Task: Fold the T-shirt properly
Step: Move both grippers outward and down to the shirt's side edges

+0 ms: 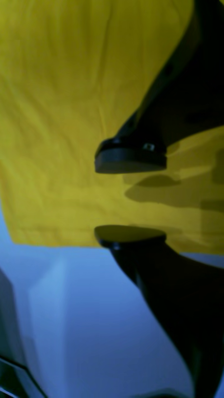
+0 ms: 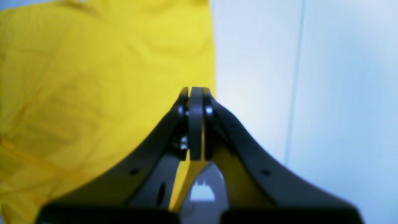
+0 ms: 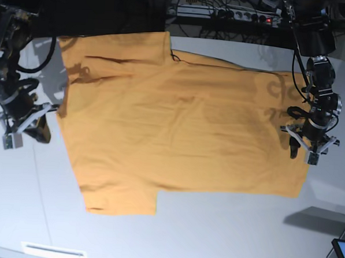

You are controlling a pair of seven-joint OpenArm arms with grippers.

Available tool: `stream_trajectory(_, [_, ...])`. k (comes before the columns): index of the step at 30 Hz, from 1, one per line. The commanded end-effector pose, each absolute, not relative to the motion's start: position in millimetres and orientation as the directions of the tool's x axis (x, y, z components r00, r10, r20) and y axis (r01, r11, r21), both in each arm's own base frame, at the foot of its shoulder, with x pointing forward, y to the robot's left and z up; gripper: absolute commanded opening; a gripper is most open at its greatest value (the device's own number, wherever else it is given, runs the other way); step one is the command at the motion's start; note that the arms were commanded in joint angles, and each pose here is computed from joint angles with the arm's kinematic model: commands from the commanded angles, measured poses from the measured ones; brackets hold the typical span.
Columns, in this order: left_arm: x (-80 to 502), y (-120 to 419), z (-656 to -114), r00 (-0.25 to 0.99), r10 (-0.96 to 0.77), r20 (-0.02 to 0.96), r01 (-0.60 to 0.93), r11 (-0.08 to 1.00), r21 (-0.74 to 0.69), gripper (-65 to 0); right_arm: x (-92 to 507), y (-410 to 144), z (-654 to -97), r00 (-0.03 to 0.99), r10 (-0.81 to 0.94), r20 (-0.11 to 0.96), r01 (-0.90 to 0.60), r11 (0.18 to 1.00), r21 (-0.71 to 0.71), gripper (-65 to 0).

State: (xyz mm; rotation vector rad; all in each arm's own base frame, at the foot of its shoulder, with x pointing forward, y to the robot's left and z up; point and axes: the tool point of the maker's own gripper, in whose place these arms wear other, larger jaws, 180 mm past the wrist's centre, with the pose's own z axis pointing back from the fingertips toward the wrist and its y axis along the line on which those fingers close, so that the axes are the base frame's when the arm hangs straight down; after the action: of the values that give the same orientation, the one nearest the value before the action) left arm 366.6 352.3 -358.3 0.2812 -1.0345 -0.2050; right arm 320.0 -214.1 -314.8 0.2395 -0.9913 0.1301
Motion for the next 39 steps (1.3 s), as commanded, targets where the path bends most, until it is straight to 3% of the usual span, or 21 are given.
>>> stream_trajectory(1, [376.8, 364.0, -331.4, 0.439, -0.316, 0.841, -0.001, 0.936, 0.352, -38.3, 328.1, -220.9, -302.6, 0.511, 0.010, 0.860, -0.223, 0.967, 0.121, -64.0])
stream_trajectory(8, [378.4, 366.8, -322.7, 0.426, -0.332, 0.842, -0.003, 0.930, 0.368, -38.5, 352.5, -253.5, -303.2, 0.526, 0.011, 0.850, -0.185, 0.978, 0.102, -63.4])
stream_trajectory(11, [378.3, 369.5, -319.2, 0.423, -0.342, 0.839, -0.003, 0.925, 0.379, -38.5, 363.9, -258.4, -303.7, 0.531, -0.001, 0.848, -0.177, 0.978, 0.112, -56.7])
stream_trajectory(14, [379.9, 369.6, -316.8, 0.418, -0.342, 0.841, -0.006, 0.925, 0.380, -38.5, 378.0, -254.4, -304.8, 0.538, 0.017, 0.843, -0.202, 0.973, 0.109, -46.1])
stream_trajectory(17, [381.6, 370.3, -314.6, 0.414, -0.343, 0.843, -0.009, 0.925, 0.380, -38.5, 391.0, -247.1, -310.3, 0.556, 0.020, 0.831, -0.221, 0.967, 0.125, -40.9])
stream_trajectory(30, [372.5, 397.9, -303.3, 0.420, -0.336, 0.843, -0.067, 0.915, 0.398, -38.5, 446.0, -239.7, -333.8, 0.648, -0.014, 0.761, -0.219, 0.954, 0.204, -37.6])
stream_trajectory(32, [371.0, 403.2, -300.7, 0.418, -0.327, 0.847, -0.084, 0.915, 0.395, -38.5, 444.7, -237.6, -336.7, 0.658, -0.014, 0.753, -0.219, 0.953, 0.209, -32.4])
stream_trajectory(37, [370.3, 404.2, -300.7, 0.420, -0.329, 0.846, -0.085, 0.914, 0.398, -38.5, 437.7, -238.1, -343.8, 0.702, -0.076, 0.708, -0.170, 0.948, 0.270, -6.5])
stream_trajectory(39, [371.3, 401.0, -302.5, 0.421, -0.332, 0.844, -0.076, 0.915, 0.397, -38.5, 438.8, -241.5, -341.1, 0.692, -0.118, 0.712, -0.145, 0.944, 0.297, -0.3])
